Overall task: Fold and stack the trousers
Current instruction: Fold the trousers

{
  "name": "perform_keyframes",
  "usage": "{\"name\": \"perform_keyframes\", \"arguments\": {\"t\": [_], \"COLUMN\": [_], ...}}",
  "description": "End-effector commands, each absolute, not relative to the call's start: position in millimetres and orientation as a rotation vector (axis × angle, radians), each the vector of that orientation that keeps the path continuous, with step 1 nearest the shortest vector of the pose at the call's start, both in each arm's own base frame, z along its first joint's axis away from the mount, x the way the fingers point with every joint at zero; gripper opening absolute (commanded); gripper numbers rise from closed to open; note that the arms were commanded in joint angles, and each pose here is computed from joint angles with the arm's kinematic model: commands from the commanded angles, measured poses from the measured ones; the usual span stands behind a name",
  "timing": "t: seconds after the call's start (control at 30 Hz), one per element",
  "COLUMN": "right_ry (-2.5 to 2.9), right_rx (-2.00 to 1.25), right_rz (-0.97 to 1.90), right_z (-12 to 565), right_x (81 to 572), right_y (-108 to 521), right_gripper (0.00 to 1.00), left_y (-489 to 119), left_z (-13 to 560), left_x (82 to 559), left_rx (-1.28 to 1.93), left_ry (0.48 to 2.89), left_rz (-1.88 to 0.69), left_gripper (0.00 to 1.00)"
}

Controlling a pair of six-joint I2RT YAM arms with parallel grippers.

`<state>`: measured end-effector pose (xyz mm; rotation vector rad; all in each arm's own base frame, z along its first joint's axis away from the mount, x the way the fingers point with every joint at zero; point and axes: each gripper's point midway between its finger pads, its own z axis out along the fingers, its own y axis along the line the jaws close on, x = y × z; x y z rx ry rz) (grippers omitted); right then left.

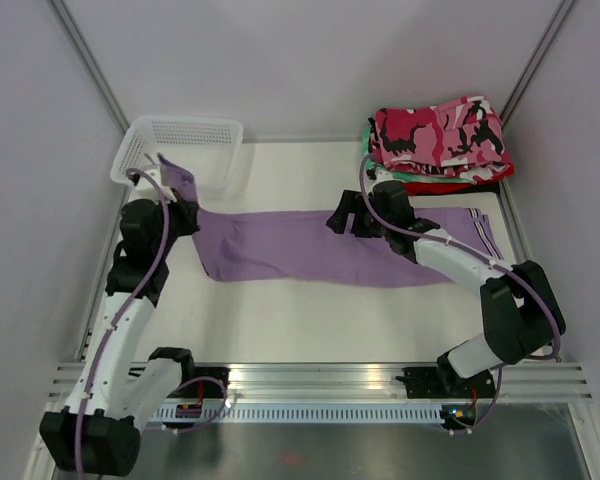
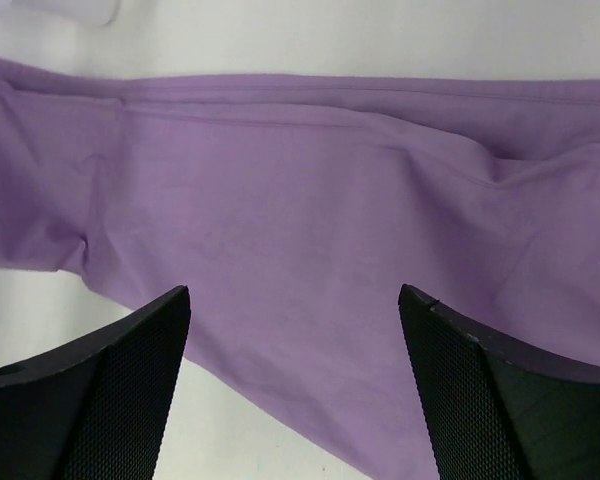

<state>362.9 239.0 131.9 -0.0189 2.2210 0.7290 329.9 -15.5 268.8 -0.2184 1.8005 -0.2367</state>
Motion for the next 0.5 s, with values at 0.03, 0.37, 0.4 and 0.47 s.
{"name": "perform_keyframes", "arguments": {"t": [0.03,0.37,0.4,0.47], "right_ry": [2.202,2.173,2.180,2.187], "right_rx": [0.170,0.391,0.388,0.384], "right_rz": [0.670,0.499,0.487,0.477], "right_z": [146.4,159.3,156.8,157.2], "right_x": [365.0,346.0,343.2,339.3], "right_y": [204.7,123.5,120.3,116.8], "right_gripper": [0.91,0.98,0.98,0.98], "left_y": [-77.1,-208.5,-224.0,-236.1], "left_z": [236.3,208.6,194.5,188.6], "left_x": [332.1,351.4,349.7,353.1], "left_rx": [-0.157,-0.026,0.004,-0.025], "left_ry": [1.872,1.916,1.946,1.962], "left_rz": [-0.299,-0.354,-0.362,-0.364], "left_gripper": [0.02,0.02,0.02,0.02]}}
